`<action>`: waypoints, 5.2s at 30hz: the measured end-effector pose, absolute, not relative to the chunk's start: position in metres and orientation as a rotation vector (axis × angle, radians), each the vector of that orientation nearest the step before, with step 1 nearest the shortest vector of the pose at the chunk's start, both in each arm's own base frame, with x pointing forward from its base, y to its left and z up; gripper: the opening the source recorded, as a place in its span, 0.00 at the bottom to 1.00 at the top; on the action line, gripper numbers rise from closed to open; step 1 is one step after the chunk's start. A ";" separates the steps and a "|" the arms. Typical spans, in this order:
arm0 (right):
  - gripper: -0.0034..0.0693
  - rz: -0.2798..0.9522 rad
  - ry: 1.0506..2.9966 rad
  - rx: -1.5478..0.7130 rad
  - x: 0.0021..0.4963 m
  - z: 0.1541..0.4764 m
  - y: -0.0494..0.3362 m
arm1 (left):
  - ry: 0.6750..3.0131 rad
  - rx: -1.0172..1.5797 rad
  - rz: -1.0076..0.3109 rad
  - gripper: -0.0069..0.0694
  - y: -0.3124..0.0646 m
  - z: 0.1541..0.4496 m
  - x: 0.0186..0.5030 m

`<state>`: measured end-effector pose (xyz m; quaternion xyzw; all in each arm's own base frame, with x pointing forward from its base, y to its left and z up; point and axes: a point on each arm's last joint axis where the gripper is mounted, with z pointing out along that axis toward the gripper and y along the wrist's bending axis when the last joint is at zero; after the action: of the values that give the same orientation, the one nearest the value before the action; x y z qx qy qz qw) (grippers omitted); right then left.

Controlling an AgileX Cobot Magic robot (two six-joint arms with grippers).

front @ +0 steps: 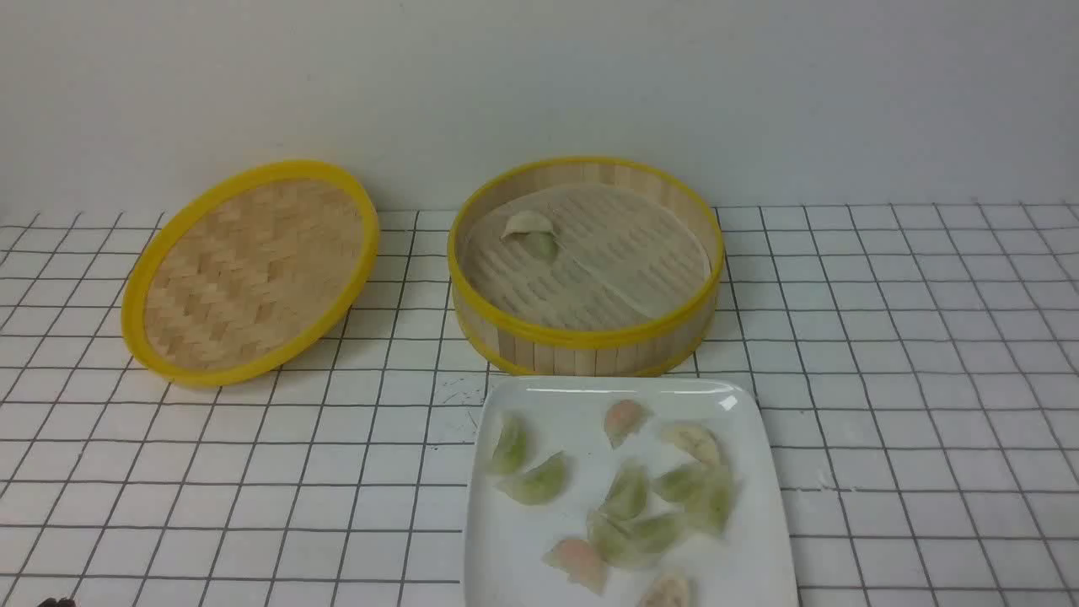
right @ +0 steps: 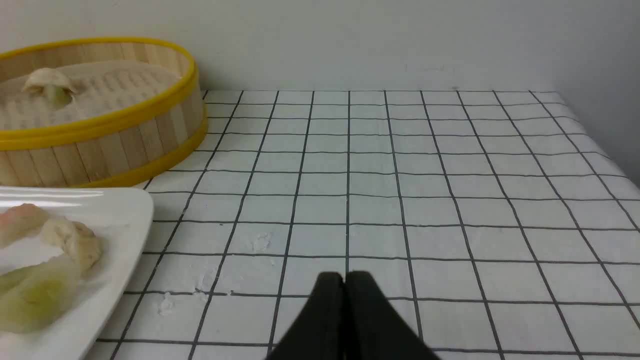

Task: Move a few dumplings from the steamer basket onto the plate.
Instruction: Use the left arm to grab a dumpling from the steamer, then use the left arm to put the dumpling into the plate

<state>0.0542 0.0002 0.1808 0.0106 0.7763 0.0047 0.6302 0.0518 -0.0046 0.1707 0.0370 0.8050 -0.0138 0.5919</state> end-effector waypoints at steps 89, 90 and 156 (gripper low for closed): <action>0.03 0.009 1.778 0.021 0.054 0.181 0.000 | 2.405 0.876 -0.200 0.51 -0.198 0.179 0.533; 0.03 0.009 1.778 0.021 0.054 0.181 0.000 | 2.374 0.866 -0.197 0.57 -0.200 0.181 0.535; 0.03 0.009 1.778 0.021 0.054 0.181 0.000 | 2.768 1.022 -0.419 0.75 -0.257 0.238 0.337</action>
<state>0.0542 0.0002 0.1808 0.0094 0.7763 0.0037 0.6302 0.3373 -0.2570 0.2378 0.3420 0.9257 -0.1401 0.0807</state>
